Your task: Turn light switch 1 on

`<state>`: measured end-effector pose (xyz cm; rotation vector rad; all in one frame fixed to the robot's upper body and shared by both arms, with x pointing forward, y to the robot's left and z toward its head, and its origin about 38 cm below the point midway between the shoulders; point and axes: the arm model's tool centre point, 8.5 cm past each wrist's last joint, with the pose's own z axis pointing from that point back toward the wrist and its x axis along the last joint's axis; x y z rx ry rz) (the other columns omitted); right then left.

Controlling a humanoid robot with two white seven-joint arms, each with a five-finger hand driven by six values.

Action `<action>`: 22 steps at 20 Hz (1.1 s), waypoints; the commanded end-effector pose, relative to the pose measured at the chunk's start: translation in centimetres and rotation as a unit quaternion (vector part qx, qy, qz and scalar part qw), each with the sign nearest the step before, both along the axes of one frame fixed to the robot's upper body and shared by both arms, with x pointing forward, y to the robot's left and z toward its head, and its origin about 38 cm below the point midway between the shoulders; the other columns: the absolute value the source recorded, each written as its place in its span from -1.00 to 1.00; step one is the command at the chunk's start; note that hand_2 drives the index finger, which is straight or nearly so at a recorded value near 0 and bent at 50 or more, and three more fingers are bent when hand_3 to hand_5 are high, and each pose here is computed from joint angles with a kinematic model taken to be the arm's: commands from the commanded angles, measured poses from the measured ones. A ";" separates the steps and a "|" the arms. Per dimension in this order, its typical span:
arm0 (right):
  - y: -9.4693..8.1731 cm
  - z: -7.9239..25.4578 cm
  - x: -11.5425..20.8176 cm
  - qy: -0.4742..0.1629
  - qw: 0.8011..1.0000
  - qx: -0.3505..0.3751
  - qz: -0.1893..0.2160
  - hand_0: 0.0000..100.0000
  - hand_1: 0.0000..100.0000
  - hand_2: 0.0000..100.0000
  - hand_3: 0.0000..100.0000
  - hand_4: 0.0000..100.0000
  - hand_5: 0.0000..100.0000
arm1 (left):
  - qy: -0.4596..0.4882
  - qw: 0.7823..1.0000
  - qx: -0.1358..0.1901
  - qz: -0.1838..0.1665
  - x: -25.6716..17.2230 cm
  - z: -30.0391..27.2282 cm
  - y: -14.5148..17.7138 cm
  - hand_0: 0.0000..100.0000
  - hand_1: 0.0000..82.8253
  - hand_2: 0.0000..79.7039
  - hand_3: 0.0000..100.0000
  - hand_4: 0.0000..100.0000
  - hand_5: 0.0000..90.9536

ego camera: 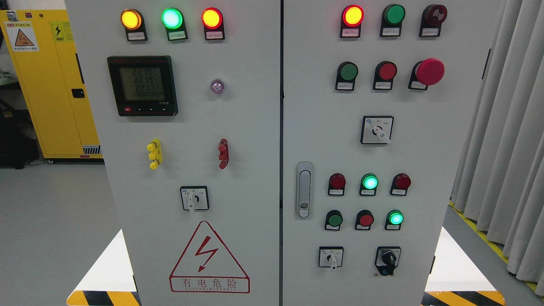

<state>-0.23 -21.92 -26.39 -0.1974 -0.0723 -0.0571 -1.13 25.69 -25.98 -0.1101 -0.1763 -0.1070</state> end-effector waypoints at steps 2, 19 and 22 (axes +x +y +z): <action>0.0 0.0 0.0 0.000 1.000 0.003 0.000 -1.00 0.00 -0.92 -1.00 -1.00 -1.00 | -0.300 0.953 0.014 -0.036 14.4 8.4 2.3 -0.41 -0.68 -1.00 -1.00 -1.00 -1.00; 0.0 0.0 0.0 0.000 1.000 0.003 0.000 -1.00 0.00 -0.92 -1.00 -1.00 -1.00 | -0.667 0.741 0.060 -0.050 27.2 33.1 2.5 -0.38 0.05 0.04 0.40 0.58 0.45; 0.0 0.0 0.0 0.000 1.000 0.003 0.000 -1.00 0.00 -0.92 -1.00 -1.00 -1.00 | -0.700 0.711 0.053 -0.031 30.2 35.4 0.7 -0.51 0.20 0.16 0.47 0.65 0.67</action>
